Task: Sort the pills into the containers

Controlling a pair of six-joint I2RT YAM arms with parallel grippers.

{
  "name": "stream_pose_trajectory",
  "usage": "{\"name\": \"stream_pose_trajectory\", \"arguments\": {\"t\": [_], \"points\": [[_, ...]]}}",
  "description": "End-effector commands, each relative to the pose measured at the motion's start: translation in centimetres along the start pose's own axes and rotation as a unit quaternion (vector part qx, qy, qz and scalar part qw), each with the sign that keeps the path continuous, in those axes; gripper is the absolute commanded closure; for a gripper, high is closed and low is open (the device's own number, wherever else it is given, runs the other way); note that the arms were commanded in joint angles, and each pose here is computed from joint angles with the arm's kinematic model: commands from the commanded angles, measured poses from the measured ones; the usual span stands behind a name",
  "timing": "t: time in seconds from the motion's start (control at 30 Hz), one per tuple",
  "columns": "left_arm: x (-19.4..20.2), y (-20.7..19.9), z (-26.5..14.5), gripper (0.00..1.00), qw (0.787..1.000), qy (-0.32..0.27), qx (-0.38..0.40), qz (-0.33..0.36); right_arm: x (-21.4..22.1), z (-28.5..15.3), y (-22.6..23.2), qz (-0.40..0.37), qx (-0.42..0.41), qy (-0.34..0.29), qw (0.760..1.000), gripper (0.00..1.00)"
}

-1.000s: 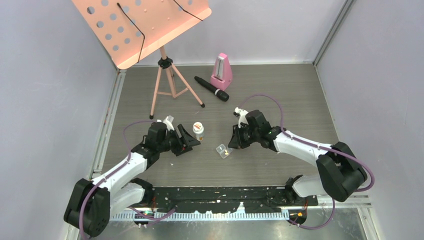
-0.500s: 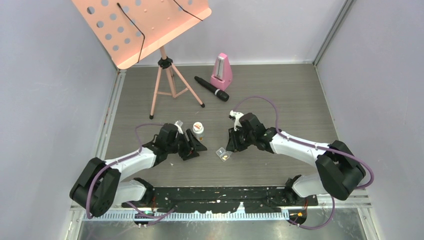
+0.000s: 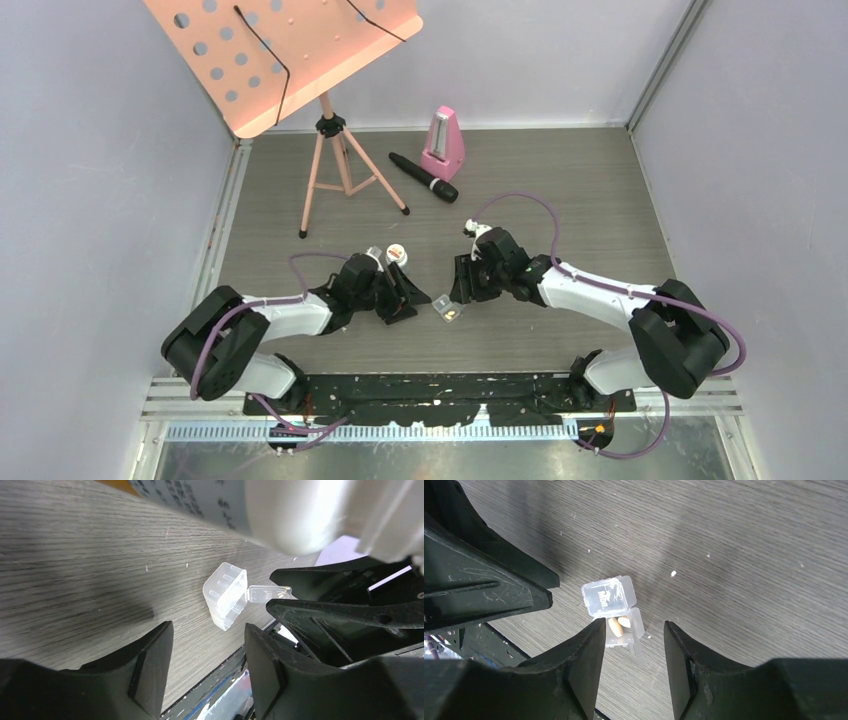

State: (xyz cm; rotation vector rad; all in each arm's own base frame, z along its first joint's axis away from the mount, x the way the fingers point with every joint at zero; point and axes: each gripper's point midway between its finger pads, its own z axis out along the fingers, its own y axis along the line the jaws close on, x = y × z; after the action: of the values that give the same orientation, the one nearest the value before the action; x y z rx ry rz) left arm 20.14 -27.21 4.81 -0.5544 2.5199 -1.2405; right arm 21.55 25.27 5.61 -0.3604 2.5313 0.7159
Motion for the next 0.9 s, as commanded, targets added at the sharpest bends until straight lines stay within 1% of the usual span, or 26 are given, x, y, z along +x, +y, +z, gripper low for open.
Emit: {"name": "stream_pose_trajectory", "arguments": {"t": [0.0,0.17,0.3,0.4,0.53,0.6,0.67,0.87], "points": [[-0.7,-2.1,0.8,0.46,0.999,-0.030,0.028,-0.023,-2.0,-0.9,0.8,0.023,0.007,-0.027,0.999,0.46],[-0.2,-2.0,1.6,0.50,0.999,-0.037,0.014,-0.033,-2.2,-2.0,1.0,0.051,0.004,-0.042,0.998,0.44],[0.3,-2.2,2.0,0.51,0.999,-0.041,0.010,-0.030,-2.8,-3.2,0.9,0.069,0.002,-0.057,0.996,0.44],[0.7,-2.2,2.3,0.52,0.998,-0.050,0.006,-0.030,-3.7,-4.4,0.3,0.095,0.014,-0.086,0.992,0.45],[1.1,-2.0,2.9,0.55,0.998,-0.064,-0.005,-0.029,-3.7,-5.3,-1.0,0.128,0.029,-0.100,0.986,0.47],[1.4,-1.7,3.2,0.56,0.997,-0.063,-0.012,-0.036,-3.3,-5.3,-1.4,0.130,0.027,-0.090,0.987,0.49],[1.2,-1.1,3.4,0.58,0.996,-0.077,-0.019,-0.049,-3.0,-5.0,-1.7,0.127,0.024,-0.077,0.989,0.50],[0.8,-0.8,3.6,0.58,0.993,-0.096,-0.018,-0.069,-2.0,-4.3,-2.1,0.124,0.017,-0.055,0.991,0.52]]}}
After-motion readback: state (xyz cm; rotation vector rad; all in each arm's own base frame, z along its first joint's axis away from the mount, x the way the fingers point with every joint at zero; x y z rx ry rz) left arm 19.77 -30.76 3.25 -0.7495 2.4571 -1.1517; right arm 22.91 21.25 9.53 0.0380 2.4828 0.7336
